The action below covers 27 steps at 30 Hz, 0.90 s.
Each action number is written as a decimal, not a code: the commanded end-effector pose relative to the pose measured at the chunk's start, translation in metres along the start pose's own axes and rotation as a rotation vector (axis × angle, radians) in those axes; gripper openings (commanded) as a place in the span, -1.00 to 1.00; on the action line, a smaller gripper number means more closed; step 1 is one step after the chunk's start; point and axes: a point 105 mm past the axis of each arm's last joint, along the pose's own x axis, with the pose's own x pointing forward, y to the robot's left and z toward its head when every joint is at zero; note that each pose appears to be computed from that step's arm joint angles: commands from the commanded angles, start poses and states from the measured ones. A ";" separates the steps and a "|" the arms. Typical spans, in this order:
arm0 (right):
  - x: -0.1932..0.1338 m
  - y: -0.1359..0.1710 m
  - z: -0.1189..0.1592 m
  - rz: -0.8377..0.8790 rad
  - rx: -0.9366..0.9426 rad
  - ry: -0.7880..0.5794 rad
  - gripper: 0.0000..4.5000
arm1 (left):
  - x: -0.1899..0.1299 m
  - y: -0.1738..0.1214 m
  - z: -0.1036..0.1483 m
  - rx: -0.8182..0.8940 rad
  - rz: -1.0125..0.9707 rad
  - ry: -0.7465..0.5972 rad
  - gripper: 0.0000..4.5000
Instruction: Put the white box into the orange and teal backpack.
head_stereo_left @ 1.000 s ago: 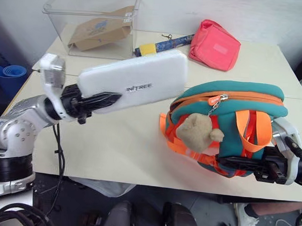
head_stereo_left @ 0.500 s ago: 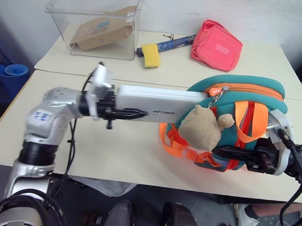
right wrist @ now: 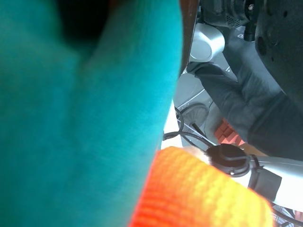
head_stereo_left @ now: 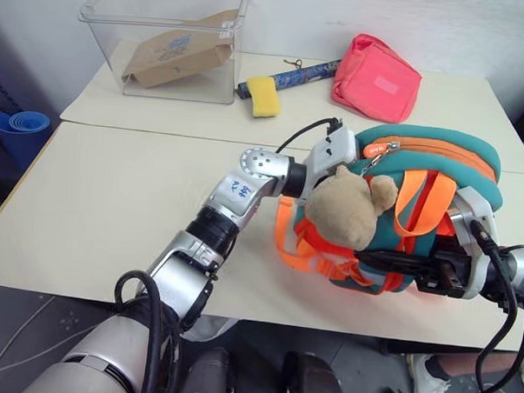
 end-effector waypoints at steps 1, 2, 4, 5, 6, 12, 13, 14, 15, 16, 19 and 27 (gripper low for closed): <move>0.004 0.003 0.001 -0.001 -0.026 -0.009 -1.00 | -0.002 -0.001 0.013 0.031 -0.012 -0.047 -0.02; 0.003 0.002 0.001 -0.013 -0.028 -0.020 -1.00 | -0.013 0.006 0.014 0.030 0.025 -0.061 0.13; 0.004 0.000 0.002 -0.030 -0.033 -0.036 -1.00 | -0.040 0.021 0.015 0.049 0.105 -0.084 0.37; 0.004 -0.001 0.002 -0.040 -0.040 -0.048 -1.00 | -0.056 0.024 0.015 0.061 0.109 -0.090 0.49; 0.005 -0.002 0.002 -0.048 -0.044 -0.058 -1.00 | -0.068 0.024 0.015 0.068 0.102 -0.097 0.49; 0.009 -0.004 0.000 -0.041 -0.033 -0.068 -1.00 | -0.146 0.003 0.013 0.121 -0.030 -0.053 0.49; 0.010 -0.004 0.000 -0.042 -0.034 -0.069 -1.00 | -0.151 -0.003 0.014 0.122 -0.048 -0.051 0.49; 0.010 -0.005 0.000 -0.045 -0.036 -0.071 -1.00 | -0.155 -0.009 0.017 0.132 -0.056 -0.056 0.49; 0.010 -0.006 0.000 -0.049 -0.039 -0.072 -1.00 | -0.156 -0.015 0.020 0.143 -0.063 -0.066 0.49; 0.010 -0.007 0.000 -0.052 -0.041 -0.074 -1.00 | -0.156 -0.021 0.023 0.152 -0.065 -0.083 0.49; 0.013 -0.010 0.001 -0.054 -0.041 -0.079 -1.00 | -0.144 -0.037 0.032 0.182 -0.054 -0.142 0.49; 0.021 -0.007 0.009 -0.002 -0.027 -0.103 -1.00 | -0.098 -0.050 0.034 0.236 0.036 -0.194 0.49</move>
